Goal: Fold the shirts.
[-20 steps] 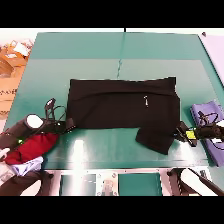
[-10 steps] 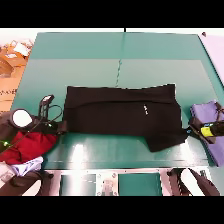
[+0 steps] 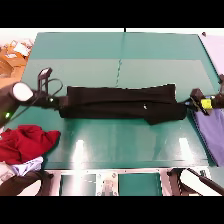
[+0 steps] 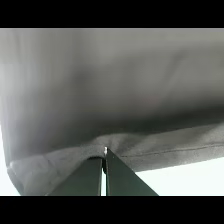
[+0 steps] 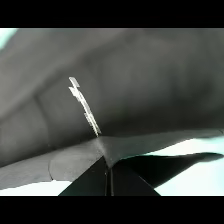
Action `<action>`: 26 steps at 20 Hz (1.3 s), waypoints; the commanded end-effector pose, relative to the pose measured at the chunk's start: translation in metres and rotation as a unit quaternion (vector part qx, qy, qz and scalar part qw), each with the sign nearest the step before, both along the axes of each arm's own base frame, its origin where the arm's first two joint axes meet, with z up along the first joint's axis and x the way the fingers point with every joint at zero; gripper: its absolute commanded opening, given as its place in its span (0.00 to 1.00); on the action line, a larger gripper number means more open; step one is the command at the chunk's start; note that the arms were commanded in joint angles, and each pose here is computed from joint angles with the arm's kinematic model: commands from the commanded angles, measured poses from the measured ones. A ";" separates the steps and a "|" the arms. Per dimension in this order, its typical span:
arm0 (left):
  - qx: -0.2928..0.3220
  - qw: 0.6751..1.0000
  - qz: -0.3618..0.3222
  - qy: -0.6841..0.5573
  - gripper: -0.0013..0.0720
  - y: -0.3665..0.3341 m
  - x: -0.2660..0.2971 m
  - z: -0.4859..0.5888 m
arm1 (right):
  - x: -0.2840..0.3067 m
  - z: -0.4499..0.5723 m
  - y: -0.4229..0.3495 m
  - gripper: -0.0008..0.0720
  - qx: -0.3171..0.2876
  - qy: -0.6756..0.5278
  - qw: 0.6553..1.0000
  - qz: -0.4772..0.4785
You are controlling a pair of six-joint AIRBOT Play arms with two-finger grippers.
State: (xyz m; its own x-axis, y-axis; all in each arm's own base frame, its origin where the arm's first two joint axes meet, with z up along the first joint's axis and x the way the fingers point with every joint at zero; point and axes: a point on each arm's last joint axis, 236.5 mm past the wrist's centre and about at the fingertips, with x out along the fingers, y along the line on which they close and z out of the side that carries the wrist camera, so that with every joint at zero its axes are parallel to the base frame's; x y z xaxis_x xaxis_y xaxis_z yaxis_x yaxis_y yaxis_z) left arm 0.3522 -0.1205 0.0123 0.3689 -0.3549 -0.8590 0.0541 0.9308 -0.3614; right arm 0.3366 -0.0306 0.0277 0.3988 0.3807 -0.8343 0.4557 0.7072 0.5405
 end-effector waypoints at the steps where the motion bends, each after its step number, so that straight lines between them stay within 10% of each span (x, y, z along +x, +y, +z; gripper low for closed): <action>1: 0.003 1.000 0.007 -0.015 0.06 -0.005 0.066 -0.007 | 0.067 -0.016 0.002 0.04 0.010 -0.025 1.000 -0.004; 11: 0.015 0.999 0.035 0.006 0.06 -0.009 0.167 -0.078 | 0.172 -0.105 -0.012 0.06 0.036 -0.007 0.999 -0.022; 12: 0.012 0.999 0.044 -0.007 0.10 -0.009 0.175 -0.072 | 0.179 -0.097 -0.017 0.27 0.030 -0.021 0.999 -0.019; 14: 0.008 0.998 0.055 -0.023 1.00 -0.006 0.187 -0.056 | 0.186 -0.070 -0.031 0.72 0.016 -0.051 0.999 0.012; 21: -0.014 0.995 0.093 0.036 0.99 0.043 0.178 -0.025 | 0.122 -0.065 -0.094 0.96 0.026 -0.026 0.993 0.112; 26: -0.023 0.994 0.085 0.064 0.99 0.039 0.165 -0.026 | 0.093 -0.124 -0.075 0.96 0.083 -0.009 0.981 0.173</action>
